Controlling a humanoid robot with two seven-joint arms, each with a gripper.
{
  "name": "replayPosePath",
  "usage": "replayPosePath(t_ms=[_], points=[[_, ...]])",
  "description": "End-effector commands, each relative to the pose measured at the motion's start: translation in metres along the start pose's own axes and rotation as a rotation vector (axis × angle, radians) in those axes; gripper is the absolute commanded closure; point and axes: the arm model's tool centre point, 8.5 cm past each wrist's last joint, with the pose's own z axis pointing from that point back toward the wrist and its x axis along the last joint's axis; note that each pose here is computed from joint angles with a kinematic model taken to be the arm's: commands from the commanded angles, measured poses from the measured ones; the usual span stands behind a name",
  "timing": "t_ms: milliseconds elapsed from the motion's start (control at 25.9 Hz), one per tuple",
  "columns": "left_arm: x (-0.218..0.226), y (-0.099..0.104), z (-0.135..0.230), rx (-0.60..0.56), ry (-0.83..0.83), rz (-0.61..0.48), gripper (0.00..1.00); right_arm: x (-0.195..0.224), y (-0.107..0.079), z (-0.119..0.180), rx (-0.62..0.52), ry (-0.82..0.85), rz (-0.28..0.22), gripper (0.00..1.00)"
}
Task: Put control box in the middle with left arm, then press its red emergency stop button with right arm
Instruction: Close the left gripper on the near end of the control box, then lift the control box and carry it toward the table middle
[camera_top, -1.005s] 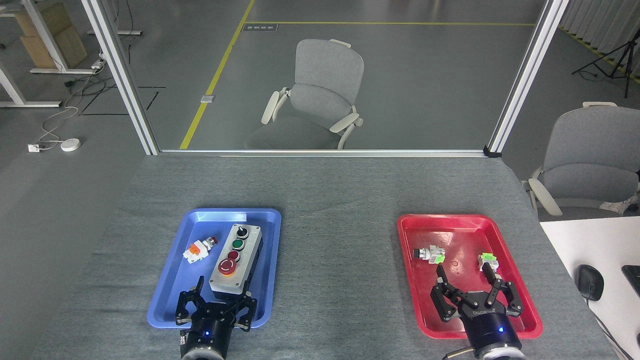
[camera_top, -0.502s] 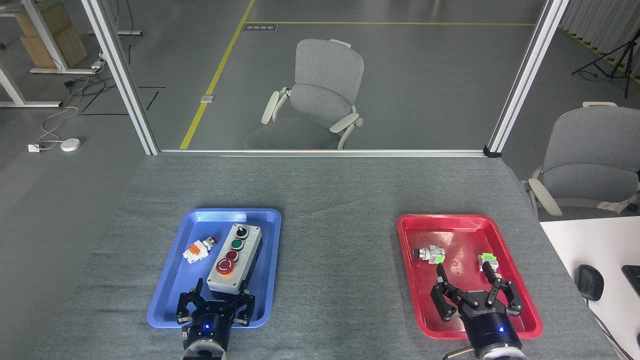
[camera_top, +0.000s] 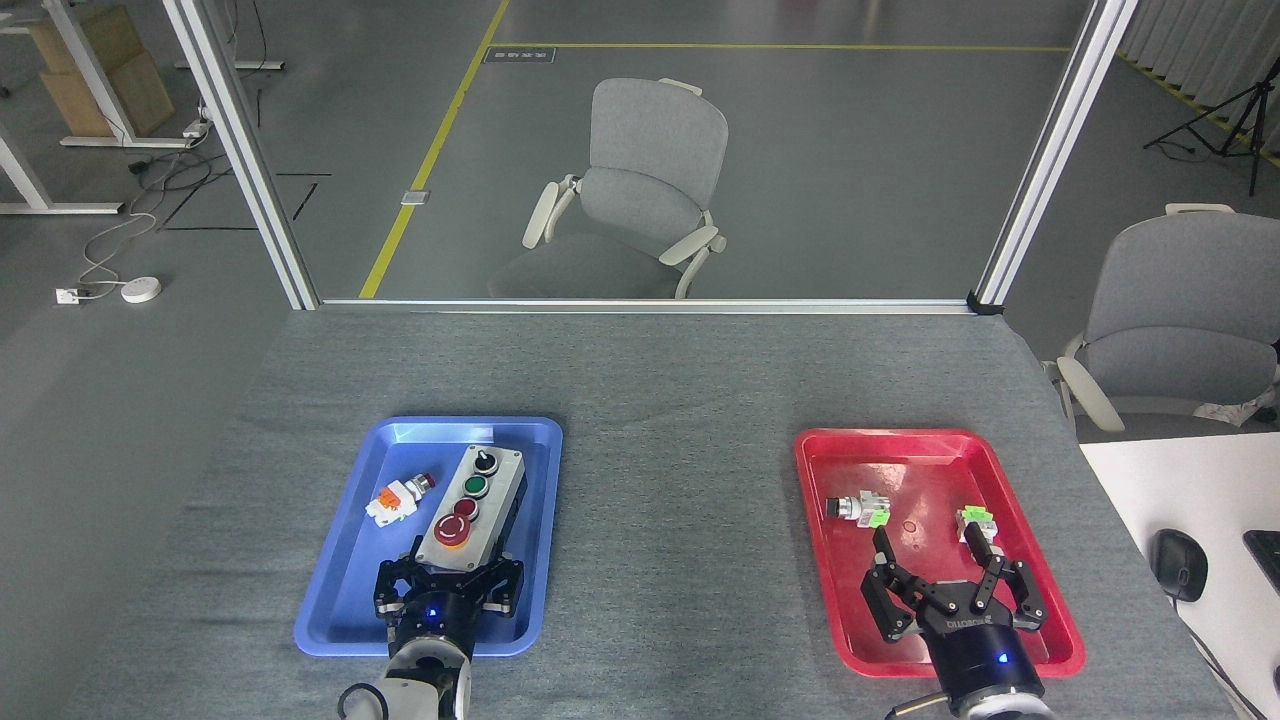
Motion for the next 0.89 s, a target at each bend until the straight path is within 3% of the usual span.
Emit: replayPosePath(t_ms=[0,77,155,271,386,502,657,850], points=[[0.004,0.009,-0.006,0.016,-0.019,0.004,0.08,0.0,0.0,0.0,0.001,0.0,0.0,0.02],[0.004,0.01,-0.006,0.019,-0.049,0.004,0.28,-0.001,0.0,0.0,0.001,0.001,0.002,0.02],[0.005,0.009,-0.006,0.015,-0.072,0.004,0.4,-0.001,0.0,0.0,0.001,0.001,0.0,0.02],[0.006,0.007,-0.005,0.012,-0.108,0.003,0.75,-0.003,0.0,0.001,0.0,0.006,0.001,0.02],[0.007,0.011,-0.006,0.022,-0.161,0.009,1.0,-0.003,0.0,0.001,0.0,0.007,0.0,0.02],[0.004,0.028,-0.009,0.062,-0.187,0.079,1.0,-0.003,0.0,0.001,0.001,0.007,-0.002,0.02],[-0.012,0.068,-0.007,0.176,-0.18,0.186,1.0,-0.005,0.0,0.001,0.002,0.01,-0.002,0.02],[0.013,0.096,-0.003,0.245,-0.196,0.235,1.0,-0.006,0.0,0.001,0.0,0.012,0.001,0.02]])
